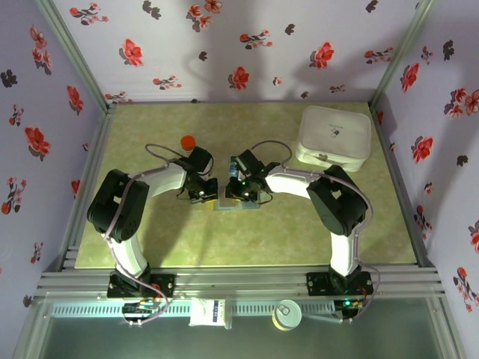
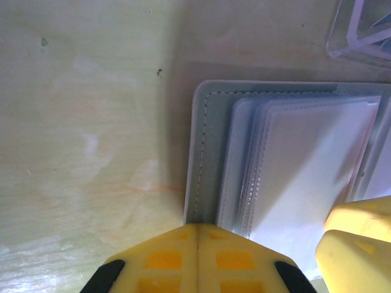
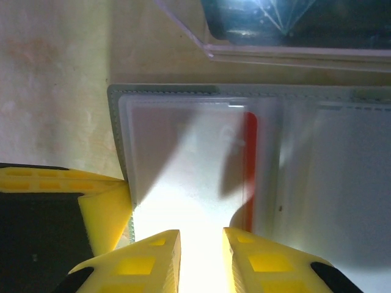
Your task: Take the credit cards out of the card holder
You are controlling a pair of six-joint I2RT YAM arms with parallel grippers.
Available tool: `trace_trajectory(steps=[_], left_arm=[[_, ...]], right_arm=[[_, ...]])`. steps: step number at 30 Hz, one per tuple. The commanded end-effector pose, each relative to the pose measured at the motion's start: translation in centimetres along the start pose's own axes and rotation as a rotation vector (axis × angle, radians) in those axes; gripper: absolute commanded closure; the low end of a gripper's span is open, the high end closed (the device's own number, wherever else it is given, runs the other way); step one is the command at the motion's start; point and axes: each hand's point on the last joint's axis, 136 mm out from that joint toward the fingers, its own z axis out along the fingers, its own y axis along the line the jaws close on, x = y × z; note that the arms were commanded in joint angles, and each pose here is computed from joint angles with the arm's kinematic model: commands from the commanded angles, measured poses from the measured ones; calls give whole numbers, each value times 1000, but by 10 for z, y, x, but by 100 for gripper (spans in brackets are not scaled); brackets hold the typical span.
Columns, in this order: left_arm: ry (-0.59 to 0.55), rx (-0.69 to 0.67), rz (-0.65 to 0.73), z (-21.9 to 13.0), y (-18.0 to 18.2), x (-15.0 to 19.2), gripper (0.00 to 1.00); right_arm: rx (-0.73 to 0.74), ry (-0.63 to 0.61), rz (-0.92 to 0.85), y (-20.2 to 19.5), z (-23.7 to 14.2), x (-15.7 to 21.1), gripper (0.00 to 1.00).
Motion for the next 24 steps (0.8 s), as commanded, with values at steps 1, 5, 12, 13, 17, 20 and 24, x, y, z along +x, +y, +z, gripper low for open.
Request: trace_trajectory(steps=[1, 5, 12, 13, 17, 20, 24], left_arm=[[60, -53, -6, 10, 16, 11, 98], [61, -56, -7, 10, 16, 11, 98], [61, -59, -7, 10, 17, 10, 98], [61, -58, -7, 10, 17, 10, 98], [56, -54, -5, 8, 15, 8, 98], [51, -52, -3, 6, 14, 7, 98], [43, -46, 0, 2, 11, 5, 98]], right_arm=[[40, -2, -23, -2, -2, 0, 75], [48, -7, -24, -4, -5, -1, 75], [62, -26, -17, -12, -11, -5, 75], [61, -26, -15, -13, -11, -4, 75], [53, -22, -5, -17, -10, -3, 76], [42, -25, 3, -18, -9, -3, 76], [27, -29, 15, -20, -9, -3, 76]])
